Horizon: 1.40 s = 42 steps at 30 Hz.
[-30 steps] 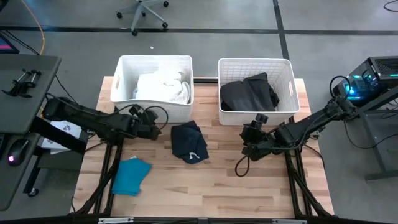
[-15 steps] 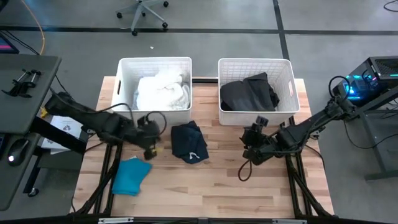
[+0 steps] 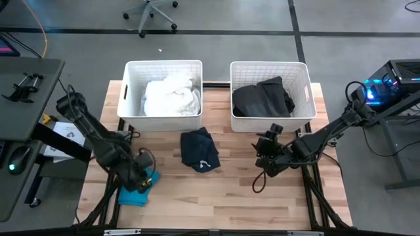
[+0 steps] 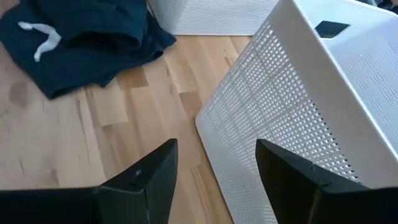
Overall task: Sort clothes
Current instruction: Put the blue towel into the left white laundry organizer
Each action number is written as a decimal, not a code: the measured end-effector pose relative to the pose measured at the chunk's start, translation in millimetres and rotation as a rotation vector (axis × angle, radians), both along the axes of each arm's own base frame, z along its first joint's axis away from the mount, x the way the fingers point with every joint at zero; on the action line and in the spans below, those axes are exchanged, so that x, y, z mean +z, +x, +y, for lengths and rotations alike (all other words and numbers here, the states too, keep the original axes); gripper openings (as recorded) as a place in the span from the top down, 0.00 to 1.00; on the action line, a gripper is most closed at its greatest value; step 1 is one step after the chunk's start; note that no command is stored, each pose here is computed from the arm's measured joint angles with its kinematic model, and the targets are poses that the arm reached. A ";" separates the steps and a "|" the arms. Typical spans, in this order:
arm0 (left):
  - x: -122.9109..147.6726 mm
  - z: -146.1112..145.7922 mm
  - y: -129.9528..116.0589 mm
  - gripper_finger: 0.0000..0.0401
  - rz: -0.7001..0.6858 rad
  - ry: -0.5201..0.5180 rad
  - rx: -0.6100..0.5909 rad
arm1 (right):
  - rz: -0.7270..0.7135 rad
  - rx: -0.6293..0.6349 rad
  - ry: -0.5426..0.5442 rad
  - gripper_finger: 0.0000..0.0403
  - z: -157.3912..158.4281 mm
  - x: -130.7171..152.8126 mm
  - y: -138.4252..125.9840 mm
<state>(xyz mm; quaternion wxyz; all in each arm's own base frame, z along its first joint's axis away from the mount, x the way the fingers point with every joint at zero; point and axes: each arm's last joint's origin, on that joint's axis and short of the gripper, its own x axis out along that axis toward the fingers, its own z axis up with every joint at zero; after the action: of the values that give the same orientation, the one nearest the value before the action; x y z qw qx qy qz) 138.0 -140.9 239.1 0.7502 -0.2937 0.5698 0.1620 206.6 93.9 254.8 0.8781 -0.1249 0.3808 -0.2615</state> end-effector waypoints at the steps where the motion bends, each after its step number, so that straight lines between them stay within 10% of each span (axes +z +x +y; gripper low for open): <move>1: -7.3 -2.5 -3.8 0.98 0.044 -0.012 0.037 | 0.002 0.003 -0.004 0.49 -0.1 -2.2 -0.1; 9: -42.4 -12.8 -23.7 0.86 0.279 -0.071 0.321 | -0.011 0.093 -0.049 0.49 3.1 -13.0 6.0; 25: -74.7 -31.3 -24.6 0.46 0.363 0.071 0.452 | -0.022 0.123 -0.061 0.49 4.8 -12.5 8.9; 33: -103.2 -39.4 -12.3 0.55 0.413 0.158 0.358 | -0.026 0.122 -0.058 0.49 4.9 -12.4 9.0; 42: -98.3 -33.5 16.4 0.94 0.332 0.134 0.255 | -0.052 0.095 -0.027 0.49 5.0 -12.6 9.1</move>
<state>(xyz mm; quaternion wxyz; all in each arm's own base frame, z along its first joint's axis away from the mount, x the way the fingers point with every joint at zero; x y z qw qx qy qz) 154.5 -174.4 140.8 0.6372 -0.2822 0.6317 0.3394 215.7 99.0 242.2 0.8973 -0.1477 0.3481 -0.2279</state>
